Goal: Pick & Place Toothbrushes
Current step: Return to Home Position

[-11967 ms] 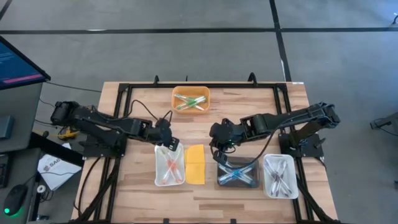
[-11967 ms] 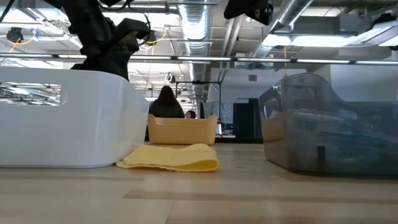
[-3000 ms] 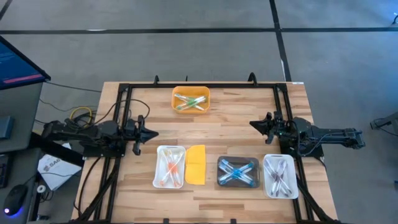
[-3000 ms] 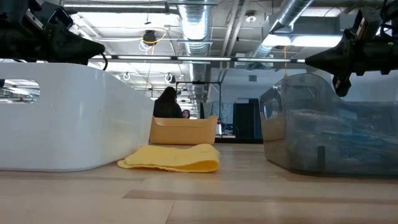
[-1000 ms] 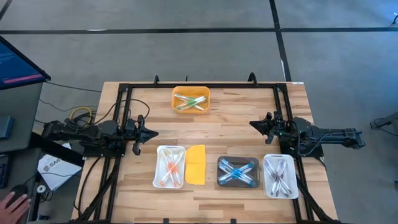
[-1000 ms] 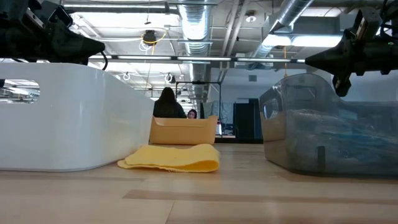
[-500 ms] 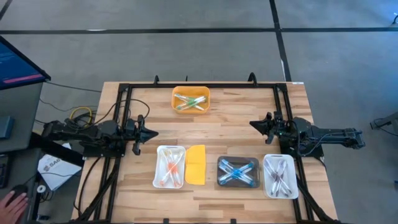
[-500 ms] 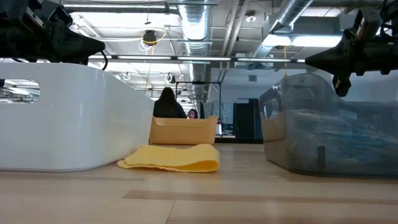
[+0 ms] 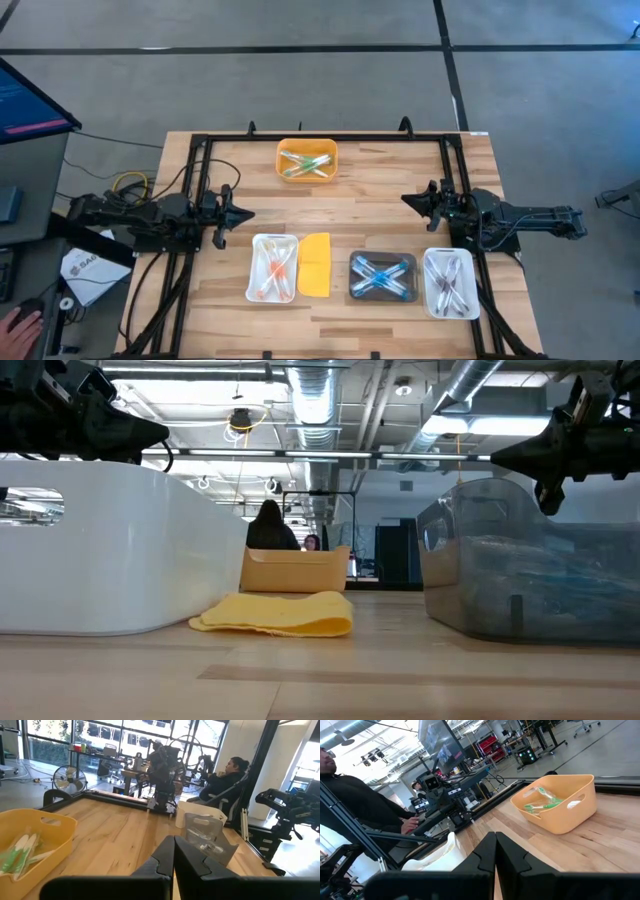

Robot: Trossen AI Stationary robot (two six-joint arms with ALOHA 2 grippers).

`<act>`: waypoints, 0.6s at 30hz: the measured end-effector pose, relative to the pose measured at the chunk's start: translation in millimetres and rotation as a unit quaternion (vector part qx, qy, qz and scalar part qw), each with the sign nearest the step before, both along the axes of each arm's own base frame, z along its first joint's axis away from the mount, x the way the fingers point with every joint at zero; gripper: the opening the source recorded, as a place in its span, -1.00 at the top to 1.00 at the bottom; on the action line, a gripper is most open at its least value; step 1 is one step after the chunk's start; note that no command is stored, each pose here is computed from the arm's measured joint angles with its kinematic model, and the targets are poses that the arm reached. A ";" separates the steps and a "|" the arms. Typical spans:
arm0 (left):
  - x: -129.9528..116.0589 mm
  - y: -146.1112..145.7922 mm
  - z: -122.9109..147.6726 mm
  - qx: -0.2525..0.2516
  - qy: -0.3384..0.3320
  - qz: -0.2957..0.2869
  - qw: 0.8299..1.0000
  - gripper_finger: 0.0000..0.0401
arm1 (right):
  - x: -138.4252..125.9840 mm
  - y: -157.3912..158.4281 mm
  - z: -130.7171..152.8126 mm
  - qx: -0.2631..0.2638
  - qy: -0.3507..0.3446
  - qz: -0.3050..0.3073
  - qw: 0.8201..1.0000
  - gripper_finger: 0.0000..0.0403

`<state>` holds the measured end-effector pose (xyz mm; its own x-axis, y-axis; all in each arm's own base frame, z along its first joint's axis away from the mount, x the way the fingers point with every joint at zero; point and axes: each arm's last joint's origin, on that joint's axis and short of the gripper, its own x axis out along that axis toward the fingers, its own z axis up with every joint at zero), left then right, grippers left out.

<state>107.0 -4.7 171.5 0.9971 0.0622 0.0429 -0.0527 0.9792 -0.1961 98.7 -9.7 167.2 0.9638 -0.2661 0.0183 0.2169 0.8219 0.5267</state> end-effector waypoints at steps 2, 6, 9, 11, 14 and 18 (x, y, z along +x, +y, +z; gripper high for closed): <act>0.0 0.0 0.1 0.000 0.000 0.000 1.000 0.99 | 0.0 0.0 0.0 0.000 0.000 0.000 1.000 1.00; 0.0 0.0 0.1 0.000 0.000 0.000 1.000 0.99 | 0.0 0.0 0.0 0.000 0.000 0.000 1.000 1.00; 0.0 0.0 0.2 0.000 -0.001 0.000 1.000 0.99 | 0.0 0.0 0.0 0.000 0.000 0.000 1.000 1.00; 0.0 0.0 0.3 0.000 -0.002 0.000 1.000 0.99 | 0.0 0.0 0.0 0.000 0.000 0.000 1.000 1.00; 0.0 0.0 0.5 0.000 -0.002 0.000 1.000 0.99 | 0.0 0.0 0.0 0.000 0.000 0.000 1.000 1.00; 0.0 0.0 0.6 0.000 -0.003 0.000 1.000 0.99 | 0.0 0.0 0.0 0.000 0.000 0.000 1.000 1.00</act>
<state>106.9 -4.7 172.1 0.9969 0.0623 0.0489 -0.0515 0.9791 -0.1969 98.7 -9.7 167.2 0.9639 -0.2657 0.0183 0.2165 0.8218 0.5270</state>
